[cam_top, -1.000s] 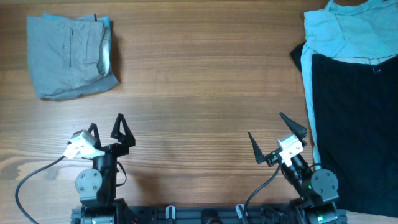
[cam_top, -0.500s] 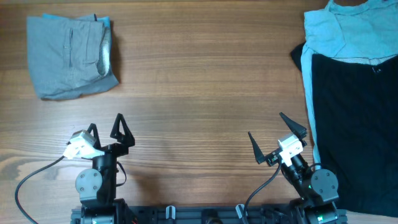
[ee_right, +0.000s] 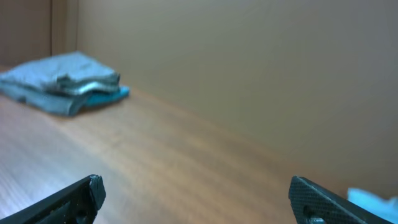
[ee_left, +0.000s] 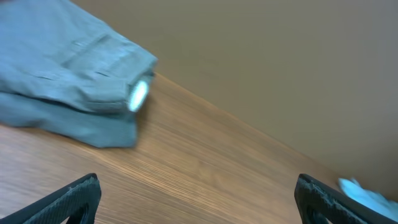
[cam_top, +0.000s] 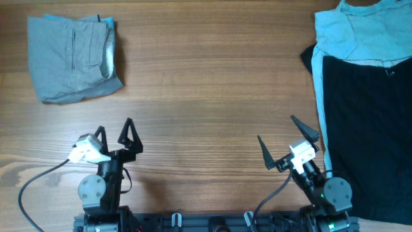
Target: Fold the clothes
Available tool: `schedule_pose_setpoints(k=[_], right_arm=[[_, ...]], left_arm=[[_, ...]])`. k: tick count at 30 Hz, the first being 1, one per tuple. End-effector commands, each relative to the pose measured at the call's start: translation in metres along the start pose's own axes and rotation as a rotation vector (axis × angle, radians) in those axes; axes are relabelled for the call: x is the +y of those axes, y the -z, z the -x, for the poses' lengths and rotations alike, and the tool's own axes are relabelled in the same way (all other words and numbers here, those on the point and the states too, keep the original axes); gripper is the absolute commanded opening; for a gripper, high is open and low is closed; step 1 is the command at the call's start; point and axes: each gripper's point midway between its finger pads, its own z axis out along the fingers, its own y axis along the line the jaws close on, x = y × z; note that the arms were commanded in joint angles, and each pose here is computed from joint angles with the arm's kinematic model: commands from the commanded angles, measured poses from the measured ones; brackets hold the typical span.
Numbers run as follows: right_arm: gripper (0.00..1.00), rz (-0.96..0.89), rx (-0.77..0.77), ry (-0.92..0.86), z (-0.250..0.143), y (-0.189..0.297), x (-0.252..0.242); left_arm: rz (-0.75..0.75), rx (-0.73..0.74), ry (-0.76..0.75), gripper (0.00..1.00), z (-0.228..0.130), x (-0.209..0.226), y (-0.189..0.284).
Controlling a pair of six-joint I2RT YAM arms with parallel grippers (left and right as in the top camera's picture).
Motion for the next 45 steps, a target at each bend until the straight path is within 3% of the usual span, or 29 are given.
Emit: schedule_pose_setpoints(k=[1,6,10,21,24,27,29,34,40,45], right_arm=[[1.0,-0.004,-0.067,-0.004,0.027,0.002,-0.004],[1.0,0.014,0.014,-0.066,0.042,0.004,-0.007],[1.0,0.035,0.212,-0.214,0.034,0.0,-0.008],[0.99,0.097,0.703,-0.538,0.026,-0.07,-0.015],[1.0,0.248,0.742,-0.616,0.037,-0.101,0.0],[0.99,0.314,0.754,-0.579,0.033,-0.125,0.0],[1.0,0.201,0.795,-0.598,0.019,-0.138,-0.023],[1.0,-0.393,0.915,-0.79,-0.047,-0.131,-0.142],[1.0,-0.564,0.911,-0.909,-0.114,-0.113,-0.22],[0.87,-0.706,0.905,-0.979,-0.165,-0.092,-0.264]], left_arm=[[-0.118,-0.001,0.0,1.0,0.017,-0.031,0.006],[-0.077,-0.121,-0.055,1.0,0.068,-0.044,0.016],[0.014,-0.072,-0.06,1.0,0.089,-0.045,0.013],[0.301,0.514,-0.127,1.0,0.078,-0.034,-0.052],[0.352,0.649,-0.134,1.0,0.078,-0.034,-0.069],[0.371,0.732,-0.161,1.0,0.078,-0.033,-0.08],[0.342,0.771,-0.141,1.0,0.074,-0.039,-0.085],[0.288,0.799,-0.113,1.0,0.068,-0.048,-0.087],[0.294,0.814,-0.11,1.0,0.065,-0.047,-0.084],[0.297,0.818,-0.109,1.0,0.065,-0.047,-0.083]])
